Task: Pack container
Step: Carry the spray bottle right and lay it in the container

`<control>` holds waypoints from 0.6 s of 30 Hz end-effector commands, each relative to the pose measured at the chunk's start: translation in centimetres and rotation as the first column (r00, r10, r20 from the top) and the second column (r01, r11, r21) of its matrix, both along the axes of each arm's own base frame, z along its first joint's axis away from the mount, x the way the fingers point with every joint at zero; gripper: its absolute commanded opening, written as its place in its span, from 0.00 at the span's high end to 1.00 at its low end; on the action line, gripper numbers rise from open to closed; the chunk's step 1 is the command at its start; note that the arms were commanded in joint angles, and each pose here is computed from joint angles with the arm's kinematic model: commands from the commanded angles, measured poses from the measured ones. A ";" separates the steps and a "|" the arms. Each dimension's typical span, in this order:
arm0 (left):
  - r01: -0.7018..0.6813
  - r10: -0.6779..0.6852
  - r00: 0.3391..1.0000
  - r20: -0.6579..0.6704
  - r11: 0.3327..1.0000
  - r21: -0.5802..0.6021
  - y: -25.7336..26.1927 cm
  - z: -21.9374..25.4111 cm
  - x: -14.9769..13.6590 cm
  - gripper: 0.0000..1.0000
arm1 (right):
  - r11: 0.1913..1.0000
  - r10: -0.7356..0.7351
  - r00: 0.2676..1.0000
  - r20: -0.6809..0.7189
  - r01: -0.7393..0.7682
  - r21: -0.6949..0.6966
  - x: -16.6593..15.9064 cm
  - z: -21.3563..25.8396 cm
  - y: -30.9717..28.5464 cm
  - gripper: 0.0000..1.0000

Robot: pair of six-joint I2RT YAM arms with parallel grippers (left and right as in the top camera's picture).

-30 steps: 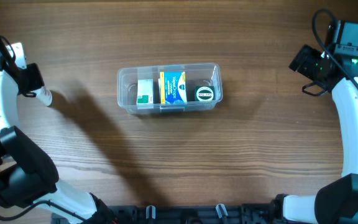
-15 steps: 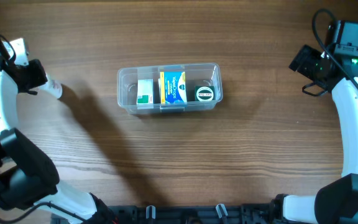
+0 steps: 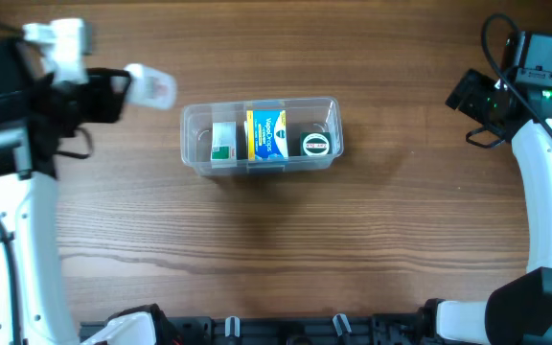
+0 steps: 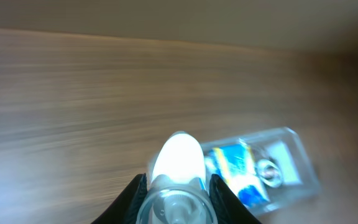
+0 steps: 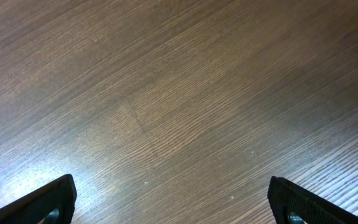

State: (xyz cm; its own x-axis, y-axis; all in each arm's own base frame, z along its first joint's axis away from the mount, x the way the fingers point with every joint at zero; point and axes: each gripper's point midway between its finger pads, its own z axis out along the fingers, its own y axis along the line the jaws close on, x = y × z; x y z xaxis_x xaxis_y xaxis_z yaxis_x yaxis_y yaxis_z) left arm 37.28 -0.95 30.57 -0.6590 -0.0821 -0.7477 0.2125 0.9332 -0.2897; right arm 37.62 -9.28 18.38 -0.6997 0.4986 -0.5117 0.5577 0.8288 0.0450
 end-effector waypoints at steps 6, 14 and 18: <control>0.198 -0.192 0.972 -0.139 0.980 0.031 -10.8 -4.4 1.1 0.70 | 1.000 0.002 1.000 -0.011 -0.002 0.006 0.1 -0.5 0.1 0.00; -0.107 0.141 0.961 -0.239 0.983 0.152 -7.0 -8.2 3.5 0.70 | 1.000 0.002 1.000 -0.011 -0.002 0.006 0.1 -0.5 0.1 0.00; -0.140 0.179 0.944 -0.276 0.978 0.155 -6.7 -9.3 3.4 0.70 | 1.000 0.003 1.000 -0.011 -0.003 0.006 0.1 -0.5 0.1 0.00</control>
